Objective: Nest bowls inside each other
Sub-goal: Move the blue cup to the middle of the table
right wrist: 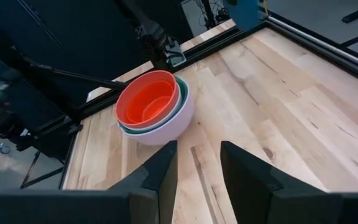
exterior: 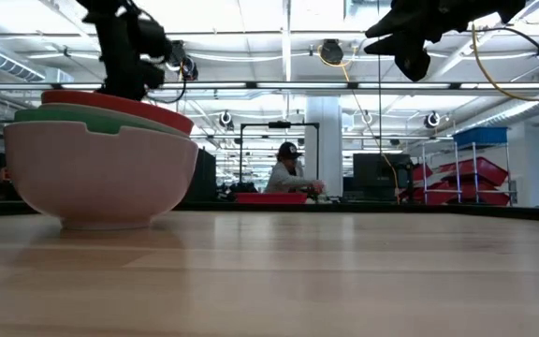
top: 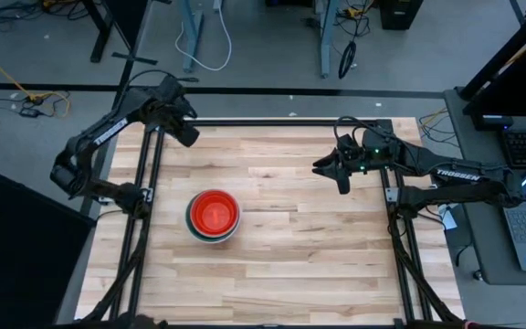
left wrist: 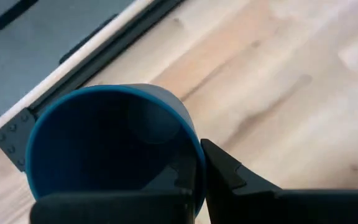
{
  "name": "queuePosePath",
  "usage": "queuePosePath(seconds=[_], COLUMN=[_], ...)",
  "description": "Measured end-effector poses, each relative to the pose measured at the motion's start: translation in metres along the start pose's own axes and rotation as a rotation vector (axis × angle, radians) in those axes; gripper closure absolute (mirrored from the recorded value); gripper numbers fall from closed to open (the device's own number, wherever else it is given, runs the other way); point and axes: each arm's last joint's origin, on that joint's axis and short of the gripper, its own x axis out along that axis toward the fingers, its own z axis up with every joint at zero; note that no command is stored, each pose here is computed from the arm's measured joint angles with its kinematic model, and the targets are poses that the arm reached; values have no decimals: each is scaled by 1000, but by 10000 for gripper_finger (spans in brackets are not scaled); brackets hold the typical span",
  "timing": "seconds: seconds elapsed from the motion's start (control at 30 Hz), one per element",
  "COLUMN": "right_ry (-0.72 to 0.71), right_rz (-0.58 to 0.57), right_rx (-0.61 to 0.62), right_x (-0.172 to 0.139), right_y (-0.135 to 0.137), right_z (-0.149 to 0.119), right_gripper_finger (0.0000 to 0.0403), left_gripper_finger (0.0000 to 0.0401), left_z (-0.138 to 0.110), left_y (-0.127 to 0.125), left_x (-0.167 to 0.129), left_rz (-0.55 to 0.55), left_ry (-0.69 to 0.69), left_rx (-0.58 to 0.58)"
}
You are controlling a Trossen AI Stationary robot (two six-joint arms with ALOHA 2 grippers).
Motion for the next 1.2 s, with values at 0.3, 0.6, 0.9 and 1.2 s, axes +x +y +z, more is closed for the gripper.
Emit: queuePosePath(seconds=[0.3, 0.6, 0.9, 1.2], right_ry=[-12, -30, -14, -15], right_rz=[-3, 4, -2, -1], right_rx=[3, 13, -3, -9], right_x=[0, 1, 8, 16], right_y=[0, 1, -1, -3], right_z=[1, 3, 2, 2], right_gripper_finger=[296, 296, 296, 296], left_gripper_finger=[401, 401, 401, 401], left_z=[0, 4, 5, 5], left_y=[-36, -70, -97, -123], left_x=[-44, -79, -101, -119], left_rz=[-94, -185, -261, -345], left_ry=[-71, -168, -271, -364], left_rx=[163, 275, 353, 406])
